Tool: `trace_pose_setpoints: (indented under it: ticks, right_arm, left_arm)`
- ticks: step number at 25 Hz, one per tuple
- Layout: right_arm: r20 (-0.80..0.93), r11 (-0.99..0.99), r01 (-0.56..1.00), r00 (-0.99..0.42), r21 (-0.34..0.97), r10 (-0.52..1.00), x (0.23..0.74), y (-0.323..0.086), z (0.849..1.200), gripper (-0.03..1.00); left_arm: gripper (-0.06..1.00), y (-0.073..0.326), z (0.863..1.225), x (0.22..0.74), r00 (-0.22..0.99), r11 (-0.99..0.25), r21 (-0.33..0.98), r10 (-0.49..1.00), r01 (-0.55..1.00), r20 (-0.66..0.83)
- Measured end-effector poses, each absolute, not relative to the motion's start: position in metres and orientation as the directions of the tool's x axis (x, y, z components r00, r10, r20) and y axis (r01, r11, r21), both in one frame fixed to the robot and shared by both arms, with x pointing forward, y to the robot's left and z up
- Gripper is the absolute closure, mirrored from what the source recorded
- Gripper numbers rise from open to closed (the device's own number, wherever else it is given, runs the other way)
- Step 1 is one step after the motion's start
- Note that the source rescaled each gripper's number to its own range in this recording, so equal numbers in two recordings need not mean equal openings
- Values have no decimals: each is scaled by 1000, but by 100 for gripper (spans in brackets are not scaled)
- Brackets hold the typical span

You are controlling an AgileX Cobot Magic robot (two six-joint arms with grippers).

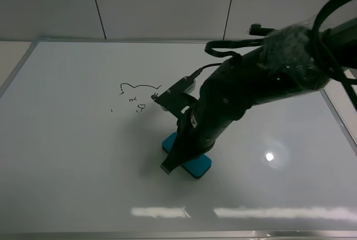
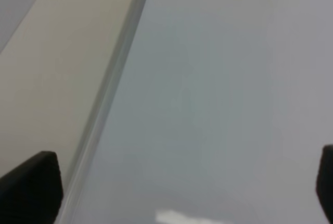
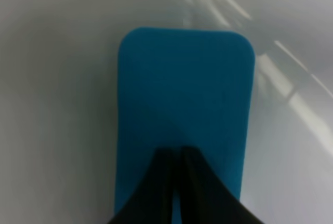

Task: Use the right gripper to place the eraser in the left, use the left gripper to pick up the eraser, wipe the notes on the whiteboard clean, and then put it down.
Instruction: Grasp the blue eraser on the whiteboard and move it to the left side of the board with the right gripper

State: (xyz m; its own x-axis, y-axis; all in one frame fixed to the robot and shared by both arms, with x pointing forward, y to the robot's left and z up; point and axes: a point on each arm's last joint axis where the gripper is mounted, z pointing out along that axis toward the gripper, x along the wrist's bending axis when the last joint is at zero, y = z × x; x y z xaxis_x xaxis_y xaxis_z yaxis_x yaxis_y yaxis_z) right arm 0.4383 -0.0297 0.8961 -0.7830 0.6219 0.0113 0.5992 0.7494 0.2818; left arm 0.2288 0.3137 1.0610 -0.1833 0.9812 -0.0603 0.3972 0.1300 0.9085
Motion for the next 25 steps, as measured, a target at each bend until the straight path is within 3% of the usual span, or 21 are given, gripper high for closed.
trace_pose_setpoints:
  ticks: [9,16,25]
  right_arm:
    - [25,816,498,-857,294,515,436,66,889,97]
    - [63,793,476,-869,381,491,445,131,887,97]
    - [107,748,503,-853,433,512,461,171,884,97]
  left_arm:
    - [-4,314,1061,229,-183,130,908,981,397,-60]
    - [-4,314,1061,229,-183,130,908,981,397,-60]
    - [-4,314,1061,229,-183,130,908,981,397,-60]
